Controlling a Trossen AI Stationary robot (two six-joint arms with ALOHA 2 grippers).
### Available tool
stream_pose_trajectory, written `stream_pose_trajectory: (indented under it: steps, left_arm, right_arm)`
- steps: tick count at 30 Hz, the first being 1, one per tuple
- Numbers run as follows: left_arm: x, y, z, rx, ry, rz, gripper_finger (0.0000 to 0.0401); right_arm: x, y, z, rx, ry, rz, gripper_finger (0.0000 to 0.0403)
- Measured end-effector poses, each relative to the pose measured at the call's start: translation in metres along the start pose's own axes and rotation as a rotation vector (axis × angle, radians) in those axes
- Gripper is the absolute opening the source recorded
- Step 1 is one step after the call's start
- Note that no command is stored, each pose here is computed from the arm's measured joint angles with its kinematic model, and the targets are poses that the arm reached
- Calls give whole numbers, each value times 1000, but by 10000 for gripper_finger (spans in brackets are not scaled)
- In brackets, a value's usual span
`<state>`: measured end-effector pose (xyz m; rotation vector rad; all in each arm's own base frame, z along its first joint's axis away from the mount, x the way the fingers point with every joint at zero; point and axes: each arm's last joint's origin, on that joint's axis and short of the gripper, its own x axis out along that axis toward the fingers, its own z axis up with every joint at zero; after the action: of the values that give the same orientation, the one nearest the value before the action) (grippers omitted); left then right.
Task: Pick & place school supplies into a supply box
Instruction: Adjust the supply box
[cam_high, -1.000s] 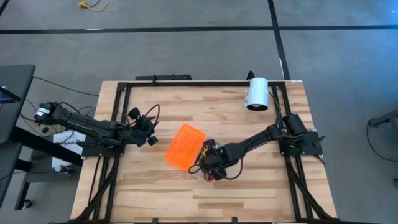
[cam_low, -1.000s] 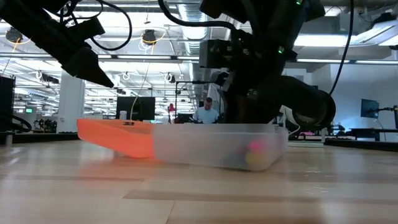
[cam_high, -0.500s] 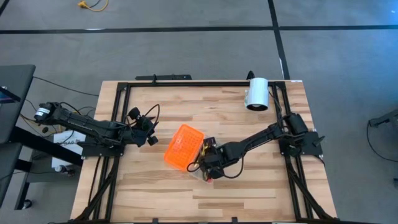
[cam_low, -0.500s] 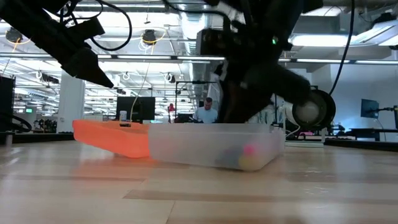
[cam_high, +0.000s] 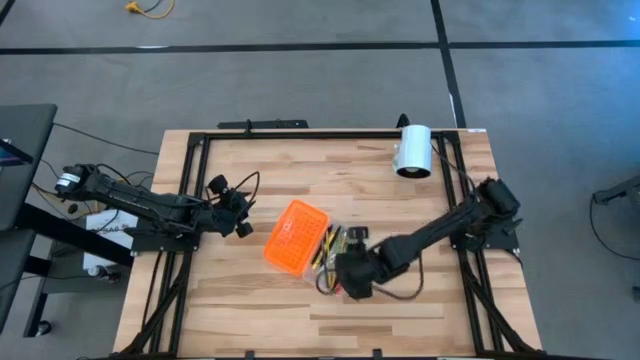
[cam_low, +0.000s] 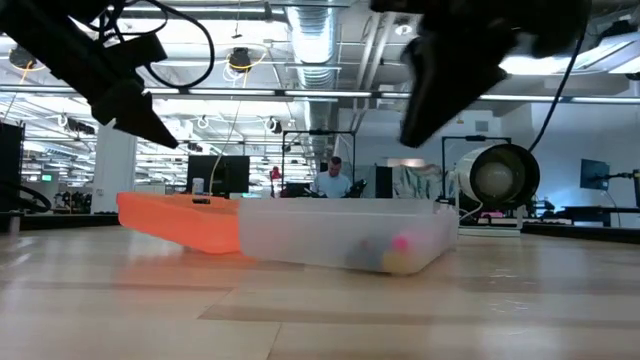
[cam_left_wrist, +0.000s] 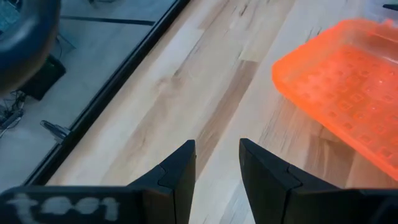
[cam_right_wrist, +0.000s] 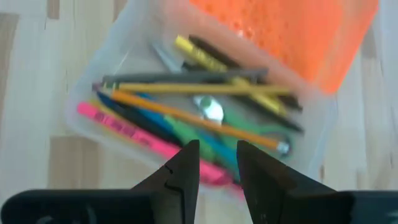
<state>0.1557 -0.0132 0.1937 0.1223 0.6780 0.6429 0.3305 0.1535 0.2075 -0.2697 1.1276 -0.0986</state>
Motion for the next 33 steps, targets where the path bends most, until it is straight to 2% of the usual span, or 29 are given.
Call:
stream_pose_trajectory:
  steps: [4,8,14,19,22,33]
  left_arm:
    - [0,0,0,1,4,-7,116]
    - [0,0,0,-1,2,-9,116]
    - [0,-1,0,16,7,-32,116]
    - [0,-3,0,46,26,-101,116]
    - [0,-3,-1,46,28,-109,116]
    - [0,-3,-1,32,30,-110,116]
  right_arm:
    - [-3,24,-16,74,20,-55,102]
    - [-3,48,-35,177,-20,-69,102]
    - [2,65,-66,280,-24,-129,102]
    - [14,62,-83,363,-73,-218,102]
    - [29,54,-88,416,-86,-208,102]
    - [53,31,-93,428,-32,-208,102]
